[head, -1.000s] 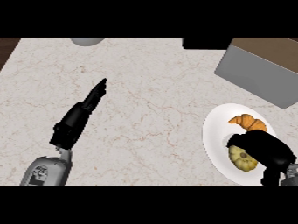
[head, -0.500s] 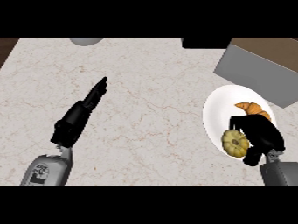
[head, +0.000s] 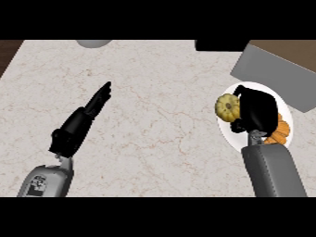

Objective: Pick the squash from the plate and place it in the cardboard box

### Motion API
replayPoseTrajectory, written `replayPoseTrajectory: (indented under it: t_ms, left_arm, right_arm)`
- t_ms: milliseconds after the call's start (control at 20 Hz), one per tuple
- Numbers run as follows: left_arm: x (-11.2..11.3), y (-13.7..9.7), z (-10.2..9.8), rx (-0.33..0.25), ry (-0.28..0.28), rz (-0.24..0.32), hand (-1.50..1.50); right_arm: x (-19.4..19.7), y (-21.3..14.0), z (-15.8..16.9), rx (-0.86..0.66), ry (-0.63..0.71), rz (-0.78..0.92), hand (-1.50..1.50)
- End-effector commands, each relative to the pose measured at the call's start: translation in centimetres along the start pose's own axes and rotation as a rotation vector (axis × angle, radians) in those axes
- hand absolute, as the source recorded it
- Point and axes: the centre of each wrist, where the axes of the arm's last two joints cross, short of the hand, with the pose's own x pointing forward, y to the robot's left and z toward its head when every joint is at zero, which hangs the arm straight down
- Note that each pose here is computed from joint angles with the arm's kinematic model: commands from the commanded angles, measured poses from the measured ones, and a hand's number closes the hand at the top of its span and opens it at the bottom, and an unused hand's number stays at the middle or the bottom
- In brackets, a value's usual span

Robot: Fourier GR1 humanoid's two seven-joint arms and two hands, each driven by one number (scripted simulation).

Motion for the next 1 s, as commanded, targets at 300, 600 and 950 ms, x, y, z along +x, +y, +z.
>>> replayPoseTrajectory:
  t_ms: [300, 600, 950]
  left_arm:
    - [-0.5, -1.6, -1.2, -0.014, 0.024, -0.006, 0.00]
    - [0.8, 0.3, -0.2, 0.009, 0.005, -0.001, 0.00]
    - [-0.2, 0.0, -1.1, 0.016, 0.024, 0.011, 0.00]
  right_arm:
    - [6.4, -9.0, 4.0, -0.186, -0.063, -0.144, 1.50]
    - [7.0, -14.1, 7.3, -0.334, 0.011, -0.225, 1.50]
    - [4.8, -18.8, 5.9, -0.395, 0.114, -0.280, 1.50]
